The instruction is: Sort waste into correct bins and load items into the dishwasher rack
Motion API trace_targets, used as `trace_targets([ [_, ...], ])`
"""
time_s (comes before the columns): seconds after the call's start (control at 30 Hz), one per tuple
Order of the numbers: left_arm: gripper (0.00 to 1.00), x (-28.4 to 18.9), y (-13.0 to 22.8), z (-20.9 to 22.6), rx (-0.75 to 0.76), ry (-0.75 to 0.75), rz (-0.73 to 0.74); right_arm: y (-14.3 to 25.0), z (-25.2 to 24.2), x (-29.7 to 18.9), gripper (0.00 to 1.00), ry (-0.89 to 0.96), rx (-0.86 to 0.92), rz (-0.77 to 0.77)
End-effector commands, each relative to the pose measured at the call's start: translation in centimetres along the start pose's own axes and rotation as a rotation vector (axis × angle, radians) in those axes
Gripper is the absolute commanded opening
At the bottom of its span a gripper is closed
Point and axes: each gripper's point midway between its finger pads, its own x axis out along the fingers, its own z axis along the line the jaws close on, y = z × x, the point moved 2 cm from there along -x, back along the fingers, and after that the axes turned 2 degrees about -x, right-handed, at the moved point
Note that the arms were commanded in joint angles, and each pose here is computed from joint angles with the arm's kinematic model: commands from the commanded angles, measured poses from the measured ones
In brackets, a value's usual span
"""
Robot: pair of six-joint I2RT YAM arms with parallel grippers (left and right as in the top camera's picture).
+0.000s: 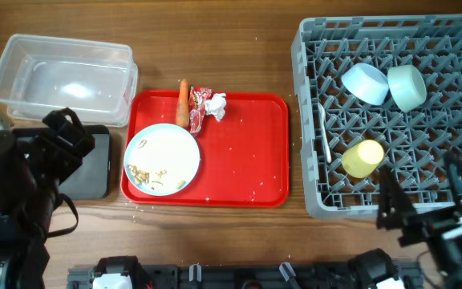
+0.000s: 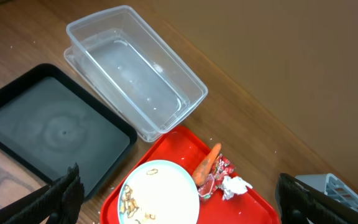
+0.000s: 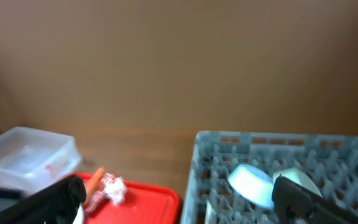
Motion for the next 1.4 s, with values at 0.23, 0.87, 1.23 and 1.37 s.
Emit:
trace_targets([
  [0.23,1.00,-0.3,-0.5,0.1,-0.024,-0.009,-0.023,14.4,-3.1,6.7,1.00,0.138,0.355,-0.109],
  [0.87,1.00,-0.3,-0.5,0.1,-0.024,-0.009,-0.023,20.9,-0.3,11.1,1.00,-0.083,0.217,-0.141],
  [1.23,1.00,-0.3,-0.5,0.1,-0.024,-0.009,-0.023,17.6,-3.1,10.3,1.00,0.094,-0.157,-0.292],
  [1.37,1.00,-0.3,-0.5,0.1,-0.024,-0.009,-0.023,17.6,-5.2,10.0,1.00,0.161,-0.181,-0.287],
])
